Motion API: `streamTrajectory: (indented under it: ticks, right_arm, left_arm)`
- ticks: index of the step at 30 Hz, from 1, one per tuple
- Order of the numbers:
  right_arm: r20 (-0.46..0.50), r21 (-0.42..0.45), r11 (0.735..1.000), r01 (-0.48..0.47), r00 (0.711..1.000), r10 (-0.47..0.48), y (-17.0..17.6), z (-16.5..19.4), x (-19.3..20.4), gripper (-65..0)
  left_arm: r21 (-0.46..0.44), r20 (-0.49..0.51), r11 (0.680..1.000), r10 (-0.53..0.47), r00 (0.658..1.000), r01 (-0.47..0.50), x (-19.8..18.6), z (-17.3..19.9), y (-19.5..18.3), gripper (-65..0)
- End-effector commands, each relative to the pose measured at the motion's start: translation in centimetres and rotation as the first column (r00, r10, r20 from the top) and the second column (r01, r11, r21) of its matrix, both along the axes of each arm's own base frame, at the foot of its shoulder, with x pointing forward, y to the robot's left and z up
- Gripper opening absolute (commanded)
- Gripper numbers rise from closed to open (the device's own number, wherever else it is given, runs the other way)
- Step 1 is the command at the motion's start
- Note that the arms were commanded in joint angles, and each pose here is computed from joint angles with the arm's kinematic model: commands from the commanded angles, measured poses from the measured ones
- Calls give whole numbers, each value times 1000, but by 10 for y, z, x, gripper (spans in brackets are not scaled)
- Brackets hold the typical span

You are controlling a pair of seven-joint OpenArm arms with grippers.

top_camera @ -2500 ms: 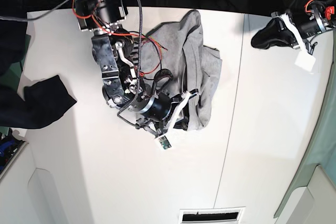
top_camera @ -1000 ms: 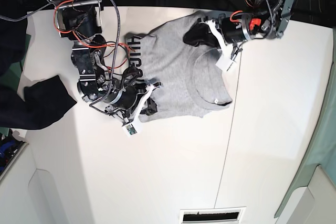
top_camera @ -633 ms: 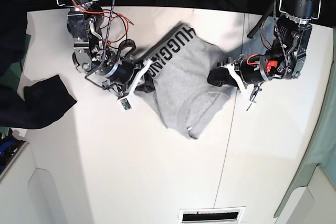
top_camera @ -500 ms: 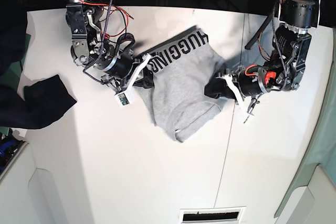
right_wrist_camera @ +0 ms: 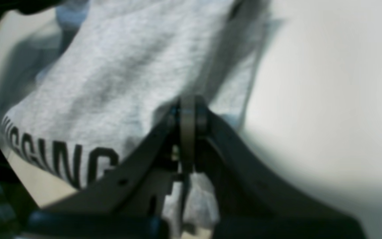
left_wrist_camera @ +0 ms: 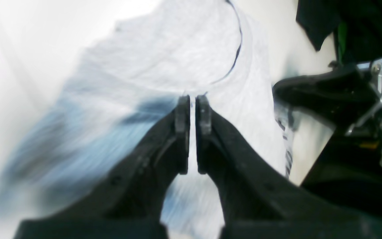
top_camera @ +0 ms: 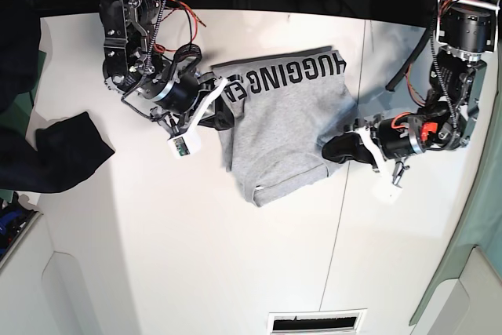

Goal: Layout the t-shirt on the table in an organized manner, then fold the t-shirt properly

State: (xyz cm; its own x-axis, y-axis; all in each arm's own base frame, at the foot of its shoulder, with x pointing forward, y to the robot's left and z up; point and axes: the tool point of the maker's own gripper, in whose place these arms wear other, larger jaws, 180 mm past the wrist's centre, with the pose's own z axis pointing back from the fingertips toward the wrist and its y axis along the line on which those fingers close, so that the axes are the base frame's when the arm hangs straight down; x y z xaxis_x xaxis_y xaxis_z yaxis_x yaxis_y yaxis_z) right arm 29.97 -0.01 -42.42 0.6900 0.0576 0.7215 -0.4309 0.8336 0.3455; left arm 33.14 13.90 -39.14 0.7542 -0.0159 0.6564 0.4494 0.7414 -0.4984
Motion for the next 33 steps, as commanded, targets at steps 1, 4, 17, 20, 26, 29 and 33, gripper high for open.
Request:
streamTrajectory:
  ticks: [1, 4, 17, 20, 26, 29, 33]
  right_arm:
    - [37, 24, 1000, -2, 999, 1, -1, 14, 5, -650]
    - [31, 30, 1000, -4, 1000, 3, -18, 21, -5, -650]
    - [-335, -12, 991, -130, 935, 118, -97, -22, -179, -650]
    - [-442, -33, 987, -160, 888, 129, -112, -34, -230, -650]
    - [-597, -95, 976, -196, 796, 102, -120, -53, -310, -650]
    - [-693, -199, 961, -193, 721, 1, -139, -76, -338, -650]
    - [-819, -256, 937, -240, 568, -79, -159, -101, -374, -650]
  left_arm:
    - [11, 52, 1000, -4, 999, 4, 3, 17, 12, -609]
    - [75, 76, 997, -10, 997, 5, -17, 25, 35, -609]
    - [343, -231, 939, 67, 971, 17, -219, -36, 104, -609]
    - [407, -295, 912, 73, 953, 56, -266, -57, 104, -609]
    - [485, -518, 865, 165, 840, 129, -349, -109, 106, -609]
    - [519, -619, 828, 193, 761, 211, -378, -139, 102, -609]
    - [516, -706, 780, 154, 691, 353, -396, -169, 83, -609]
